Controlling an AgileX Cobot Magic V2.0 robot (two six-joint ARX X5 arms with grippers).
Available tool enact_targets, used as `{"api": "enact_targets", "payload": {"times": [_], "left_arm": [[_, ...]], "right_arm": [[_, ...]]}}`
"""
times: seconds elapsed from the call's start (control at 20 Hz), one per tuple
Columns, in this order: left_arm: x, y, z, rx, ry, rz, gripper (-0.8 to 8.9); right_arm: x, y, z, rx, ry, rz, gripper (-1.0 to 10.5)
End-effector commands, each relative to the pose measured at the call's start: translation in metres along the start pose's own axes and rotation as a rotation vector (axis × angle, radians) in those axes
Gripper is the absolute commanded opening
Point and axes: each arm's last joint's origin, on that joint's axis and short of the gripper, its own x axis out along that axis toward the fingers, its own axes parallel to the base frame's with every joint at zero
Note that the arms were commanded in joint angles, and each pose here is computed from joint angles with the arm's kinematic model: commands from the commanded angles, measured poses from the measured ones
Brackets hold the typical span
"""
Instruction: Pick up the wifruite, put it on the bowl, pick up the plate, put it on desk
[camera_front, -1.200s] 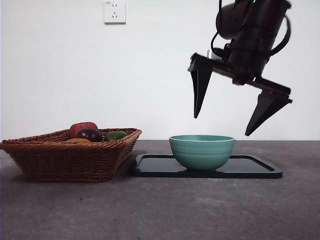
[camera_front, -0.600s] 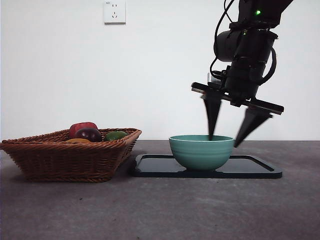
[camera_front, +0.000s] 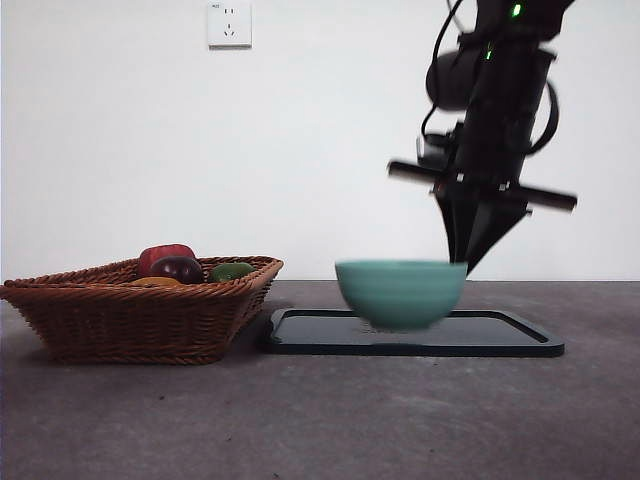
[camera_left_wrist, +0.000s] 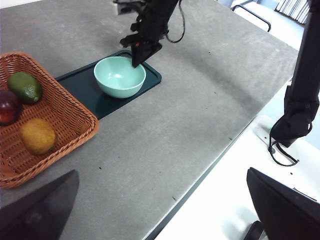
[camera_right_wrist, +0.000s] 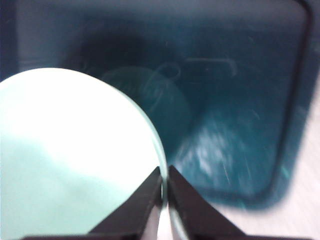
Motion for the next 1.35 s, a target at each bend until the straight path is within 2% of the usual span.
{"api": "enact_targets", "payload": {"times": [0.05, 0.15, 0.35, 0.45, 0.6, 0.85, 1.35], "left_arm": [[-0.002, -0.001, 0.003, 0.011, -0.017, -0.009, 5.99], [-0.002, -0.001, 0.003, 0.011, -0.017, -0.009, 5.99], [-0.002, -0.001, 0.003, 0.011, -0.017, -0.01, 5.99], [-0.002, -0.001, 0.003, 0.011, -0.017, -0.009, 5.99], [-0.002, -0.001, 0.003, 0.011, -0.017, -0.009, 5.99], [-0.002, -0.001, 0.003, 0.011, -0.017, -0.009, 5.99], [-0.002, -0.001, 0.003, 0.011, -0.017, -0.009, 5.99]], "right_arm": [[-0.028, 0.006, -0.006, -0.058, -0.028, 0.006, 0.1], [-0.047, 0.013, -0.019, -0.1, -0.022, -0.016, 0.1], [-0.072, 0.043, -0.053, -0.234, -0.002, -0.036, 0.1], [-0.07, 0.053, -0.071, -0.287, 0.014, -0.048, 0.1], [-0.053, 0.055, -0.102, -0.343, 0.058, -0.04, 0.1], [-0.02, 0.051, -0.137, -0.373, 0.106, -0.023, 0.1], [0.002, 0.044, -0.148, -0.375, 0.121, -0.009, 0.1]]}}
